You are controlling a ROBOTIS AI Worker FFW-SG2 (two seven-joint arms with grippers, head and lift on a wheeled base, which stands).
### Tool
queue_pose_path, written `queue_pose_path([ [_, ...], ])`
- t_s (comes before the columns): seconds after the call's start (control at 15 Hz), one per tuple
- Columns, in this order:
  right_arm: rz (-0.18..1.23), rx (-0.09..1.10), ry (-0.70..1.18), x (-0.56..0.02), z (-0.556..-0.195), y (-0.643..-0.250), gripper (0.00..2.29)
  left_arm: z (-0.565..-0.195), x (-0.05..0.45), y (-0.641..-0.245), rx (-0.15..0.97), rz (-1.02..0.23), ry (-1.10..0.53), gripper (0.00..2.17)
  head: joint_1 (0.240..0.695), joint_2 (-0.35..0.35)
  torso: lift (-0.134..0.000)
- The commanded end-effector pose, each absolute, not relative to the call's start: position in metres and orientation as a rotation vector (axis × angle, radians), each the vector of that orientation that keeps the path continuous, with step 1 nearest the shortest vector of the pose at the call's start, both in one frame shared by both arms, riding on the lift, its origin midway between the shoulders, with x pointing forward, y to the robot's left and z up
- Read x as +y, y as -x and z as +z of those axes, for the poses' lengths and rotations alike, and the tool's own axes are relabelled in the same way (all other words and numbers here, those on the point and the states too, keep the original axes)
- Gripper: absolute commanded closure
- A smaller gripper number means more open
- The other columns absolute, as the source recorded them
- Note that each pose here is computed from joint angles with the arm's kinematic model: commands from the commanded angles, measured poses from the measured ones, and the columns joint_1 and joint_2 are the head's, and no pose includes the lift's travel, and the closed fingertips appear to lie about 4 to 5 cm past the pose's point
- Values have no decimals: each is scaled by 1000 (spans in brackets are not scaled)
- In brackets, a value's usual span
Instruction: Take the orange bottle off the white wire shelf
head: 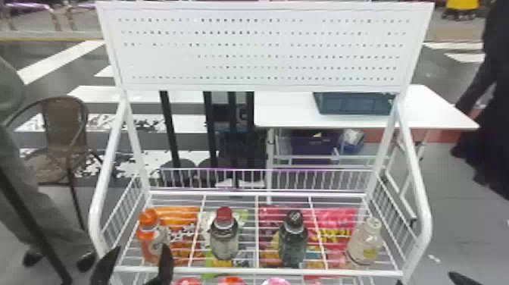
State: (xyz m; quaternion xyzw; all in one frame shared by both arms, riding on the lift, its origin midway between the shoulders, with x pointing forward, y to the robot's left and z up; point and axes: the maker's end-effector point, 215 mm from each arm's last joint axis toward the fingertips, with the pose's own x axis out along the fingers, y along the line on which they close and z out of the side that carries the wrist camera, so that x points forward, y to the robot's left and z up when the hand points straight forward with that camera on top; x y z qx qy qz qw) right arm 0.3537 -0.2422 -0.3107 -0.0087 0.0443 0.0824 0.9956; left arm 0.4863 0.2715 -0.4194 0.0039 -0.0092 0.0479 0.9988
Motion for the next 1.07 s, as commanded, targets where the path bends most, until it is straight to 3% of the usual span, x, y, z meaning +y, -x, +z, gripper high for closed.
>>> queue_pose_path([
  [0.0,164,90,20,-243,-311,-353,140,-426,273,-495,-7,93,-14,87,499,0,0],
  [1.0,163,102,33,-247,-312,-347,140,-443,265,-546,24,56,-37,90,499,0,0],
])
